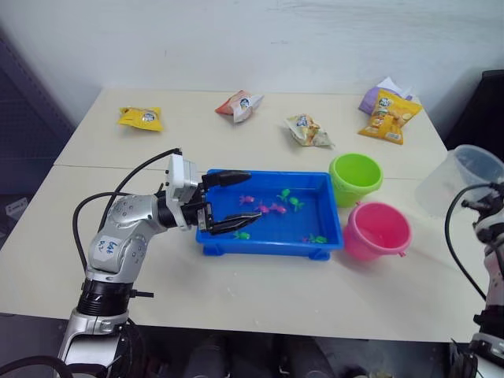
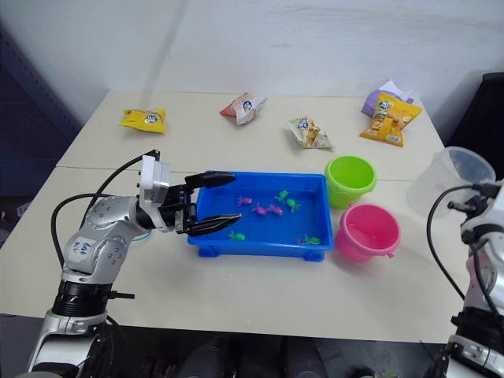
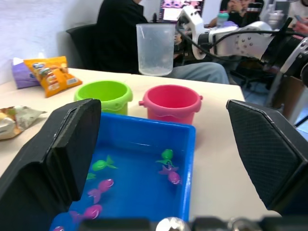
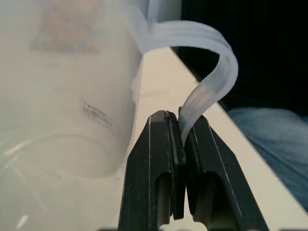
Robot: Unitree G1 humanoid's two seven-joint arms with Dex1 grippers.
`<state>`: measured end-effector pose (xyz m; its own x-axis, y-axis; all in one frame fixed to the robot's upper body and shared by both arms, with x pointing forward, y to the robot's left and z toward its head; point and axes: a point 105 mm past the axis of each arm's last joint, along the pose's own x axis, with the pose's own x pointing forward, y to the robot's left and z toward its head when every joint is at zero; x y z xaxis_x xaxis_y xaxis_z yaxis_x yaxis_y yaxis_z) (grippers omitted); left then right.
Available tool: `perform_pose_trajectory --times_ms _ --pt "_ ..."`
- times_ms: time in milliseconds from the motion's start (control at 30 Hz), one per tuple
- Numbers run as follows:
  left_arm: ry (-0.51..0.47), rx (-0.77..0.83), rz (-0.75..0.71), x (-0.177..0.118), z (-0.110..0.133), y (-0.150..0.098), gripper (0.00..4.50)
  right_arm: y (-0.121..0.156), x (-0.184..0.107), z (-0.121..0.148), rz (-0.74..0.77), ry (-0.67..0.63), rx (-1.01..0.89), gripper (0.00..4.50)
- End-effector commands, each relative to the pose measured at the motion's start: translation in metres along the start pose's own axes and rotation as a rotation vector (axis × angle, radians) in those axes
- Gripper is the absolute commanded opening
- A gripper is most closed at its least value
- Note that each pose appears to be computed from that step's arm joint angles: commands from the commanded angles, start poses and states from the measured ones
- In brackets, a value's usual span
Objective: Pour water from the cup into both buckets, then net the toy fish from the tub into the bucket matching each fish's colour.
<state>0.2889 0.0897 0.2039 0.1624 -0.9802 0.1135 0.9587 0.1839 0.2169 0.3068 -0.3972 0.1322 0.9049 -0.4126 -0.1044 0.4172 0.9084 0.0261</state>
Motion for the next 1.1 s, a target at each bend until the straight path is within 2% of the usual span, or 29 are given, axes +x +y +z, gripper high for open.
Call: perform_pose_trajectory --times_ms 33,333,500,633,733,967,1000,1100 --pt "0.002 0.028 -0.058 0.003 0.006 -0.006 4.50 0.004 0.002 0.000 -0.010 -0.013 -0.055 0.16" --pt "0.038 0.019 -0.062 -0.006 0.006 -0.007 4.50 0.031 0.018 -0.027 0.037 -0.017 -0.081 0.16" --pt "0.064 0.020 -0.042 -0.011 0.005 -0.009 4.50 0.035 0.021 -0.040 0.045 -0.038 -0.112 0.16" --pt "0.072 0.027 -0.018 -0.015 0.004 -0.008 4.50 0.027 0.016 -0.048 0.028 -0.034 -0.090 0.16" --pt "0.071 0.033 0.001 -0.016 0.004 -0.006 4.50 0.020 0.006 -0.052 0.023 -0.034 -0.105 1.06" --pt "0.092 0.013 0.041 -0.026 -0.005 -0.007 4.50 0.012 -0.027 -0.054 0.084 -0.006 -0.093 4.29" --pt "0.099 0.011 0.048 -0.029 -0.006 -0.007 4.50 0.009 -0.033 -0.056 0.097 0.016 -0.097 4.46" --pt "0.122 0.013 0.089 -0.039 -0.009 -0.004 4.50 0.002 -0.056 -0.058 0.160 0.063 -0.131 4.46"
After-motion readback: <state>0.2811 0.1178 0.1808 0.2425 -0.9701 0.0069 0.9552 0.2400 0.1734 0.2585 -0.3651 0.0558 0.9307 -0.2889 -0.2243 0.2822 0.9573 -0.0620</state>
